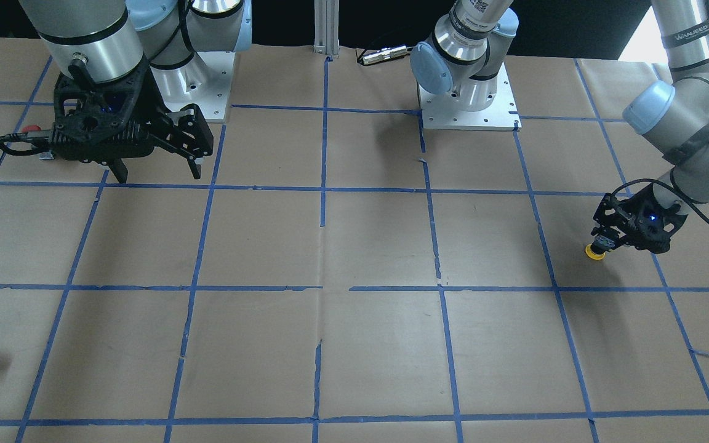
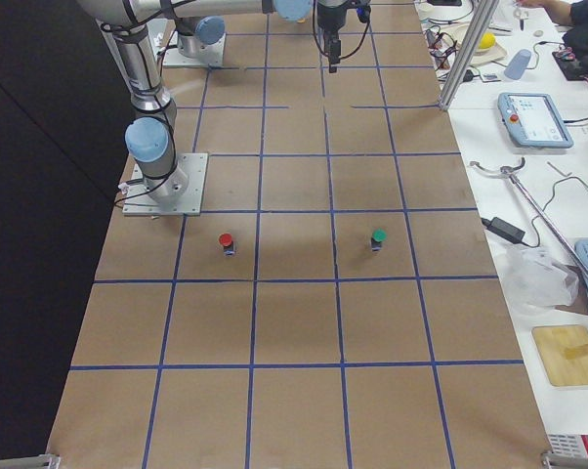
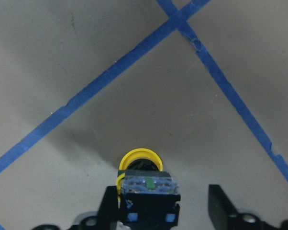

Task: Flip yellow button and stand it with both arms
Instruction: 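Close the left gripper on the yellow button's base and lift it, then carry the yellow button toward the table center while the right gripper approaches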

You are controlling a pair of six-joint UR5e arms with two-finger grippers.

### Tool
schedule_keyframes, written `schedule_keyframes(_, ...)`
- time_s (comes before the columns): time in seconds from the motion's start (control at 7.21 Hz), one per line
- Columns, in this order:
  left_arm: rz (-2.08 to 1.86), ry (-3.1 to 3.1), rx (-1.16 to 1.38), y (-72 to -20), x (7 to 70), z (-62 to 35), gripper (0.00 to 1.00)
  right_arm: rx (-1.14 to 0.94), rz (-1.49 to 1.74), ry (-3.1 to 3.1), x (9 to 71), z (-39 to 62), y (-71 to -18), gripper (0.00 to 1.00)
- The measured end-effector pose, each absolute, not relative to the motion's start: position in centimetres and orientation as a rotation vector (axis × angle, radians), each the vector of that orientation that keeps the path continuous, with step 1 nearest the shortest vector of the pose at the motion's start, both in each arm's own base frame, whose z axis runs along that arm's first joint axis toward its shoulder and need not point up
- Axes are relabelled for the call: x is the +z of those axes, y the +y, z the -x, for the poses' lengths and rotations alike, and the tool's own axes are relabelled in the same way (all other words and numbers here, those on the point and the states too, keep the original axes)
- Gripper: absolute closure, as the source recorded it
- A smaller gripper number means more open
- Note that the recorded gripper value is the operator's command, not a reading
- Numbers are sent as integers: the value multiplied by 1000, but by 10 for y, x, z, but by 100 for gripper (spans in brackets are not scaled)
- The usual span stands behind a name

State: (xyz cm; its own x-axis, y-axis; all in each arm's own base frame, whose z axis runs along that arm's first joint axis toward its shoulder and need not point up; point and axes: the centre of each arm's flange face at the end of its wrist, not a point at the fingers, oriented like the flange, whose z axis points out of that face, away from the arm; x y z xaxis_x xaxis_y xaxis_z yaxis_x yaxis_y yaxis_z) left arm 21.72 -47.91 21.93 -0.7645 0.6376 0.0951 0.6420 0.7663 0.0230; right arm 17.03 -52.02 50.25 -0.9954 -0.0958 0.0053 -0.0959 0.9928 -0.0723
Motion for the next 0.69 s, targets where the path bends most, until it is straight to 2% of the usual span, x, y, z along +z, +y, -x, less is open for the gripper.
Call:
schedule_keyframes(0.28, 1036, -2889, -62, -484, 226, -217, 82, 113, -151, -3133, 502, -171, -520, 0)
schedule_keyframes(0.69, 840, -2815, 79, -496, 270, -187, 82, 112, -153, -3133, 502, -171, -520, 0)
